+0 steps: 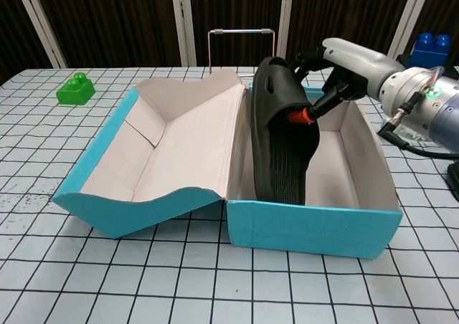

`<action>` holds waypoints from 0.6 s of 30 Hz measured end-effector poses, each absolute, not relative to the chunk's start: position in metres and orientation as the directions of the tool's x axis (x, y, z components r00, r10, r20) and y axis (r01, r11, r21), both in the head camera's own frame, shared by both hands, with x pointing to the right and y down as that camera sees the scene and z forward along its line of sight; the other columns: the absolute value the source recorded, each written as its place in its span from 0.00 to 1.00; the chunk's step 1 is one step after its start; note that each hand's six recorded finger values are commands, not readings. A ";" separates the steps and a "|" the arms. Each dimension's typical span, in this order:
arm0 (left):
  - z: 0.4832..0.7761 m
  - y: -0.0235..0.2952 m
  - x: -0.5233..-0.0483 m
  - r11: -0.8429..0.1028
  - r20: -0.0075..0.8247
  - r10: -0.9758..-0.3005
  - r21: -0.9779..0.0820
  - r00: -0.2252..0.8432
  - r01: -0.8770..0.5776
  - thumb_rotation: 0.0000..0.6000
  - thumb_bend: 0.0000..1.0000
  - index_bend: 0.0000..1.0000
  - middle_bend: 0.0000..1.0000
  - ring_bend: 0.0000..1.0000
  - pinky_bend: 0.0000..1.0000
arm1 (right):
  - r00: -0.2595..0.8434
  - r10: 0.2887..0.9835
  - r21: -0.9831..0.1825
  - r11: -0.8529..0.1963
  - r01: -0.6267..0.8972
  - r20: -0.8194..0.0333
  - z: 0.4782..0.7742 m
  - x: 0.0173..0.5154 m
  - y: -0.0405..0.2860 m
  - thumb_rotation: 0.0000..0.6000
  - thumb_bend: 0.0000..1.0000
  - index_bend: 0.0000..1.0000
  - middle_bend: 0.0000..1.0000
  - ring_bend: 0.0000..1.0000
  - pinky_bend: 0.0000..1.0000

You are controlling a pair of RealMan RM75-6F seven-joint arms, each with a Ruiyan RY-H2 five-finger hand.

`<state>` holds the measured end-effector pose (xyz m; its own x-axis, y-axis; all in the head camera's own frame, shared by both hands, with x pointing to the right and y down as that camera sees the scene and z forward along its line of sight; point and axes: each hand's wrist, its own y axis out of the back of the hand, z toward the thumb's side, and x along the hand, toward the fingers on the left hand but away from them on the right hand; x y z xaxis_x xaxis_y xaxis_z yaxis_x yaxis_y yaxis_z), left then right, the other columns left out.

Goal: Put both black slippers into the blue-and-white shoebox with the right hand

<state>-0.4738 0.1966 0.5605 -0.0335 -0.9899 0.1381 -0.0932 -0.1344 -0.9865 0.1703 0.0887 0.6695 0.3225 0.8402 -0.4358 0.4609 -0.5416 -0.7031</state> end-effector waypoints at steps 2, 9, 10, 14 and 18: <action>0.560 0.196 -0.475 -0.133 0.137 -0.990 -0.987 -0.036 -0.094 1.00 0.23 0.18 0.00 0.00 0.12 | 0.325 0.837 -0.704 -0.547 0.453 -0.441 0.672 0.168 0.090 1.00 0.38 0.63 0.42 1.00 1.00; 0.558 0.196 -0.477 -0.128 0.132 -0.990 -0.987 -0.045 -0.095 1.00 0.23 0.18 0.00 0.00 0.12 | 0.336 0.819 -0.717 -0.572 0.399 -0.466 0.682 0.161 0.094 1.00 0.38 0.63 0.42 1.00 1.00; 0.558 0.196 -0.477 -0.128 0.132 -0.990 -0.987 -0.045 -0.095 1.00 0.23 0.18 0.00 0.00 0.12 | 0.337 0.815 -0.716 -0.576 0.394 -0.471 0.684 0.160 0.094 1.00 0.38 0.63 0.42 1.00 1.00; 0.558 0.196 -0.478 -0.125 0.130 -0.990 -0.987 -0.047 -0.096 1.00 0.23 0.18 0.00 0.00 0.12 | 0.339 0.801 -0.711 -0.596 0.372 -0.494 0.691 0.158 0.097 1.00 0.38 0.63 0.42 1.00 1.00; 0.558 0.196 -0.479 -0.126 0.131 -0.990 -0.987 -0.049 -0.095 1.00 0.23 0.18 0.00 0.00 0.12 | 0.349 0.782 -0.702 -0.620 0.351 -0.516 0.698 0.154 0.100 1.00 0.38 0.63 0.42 1.00 1.00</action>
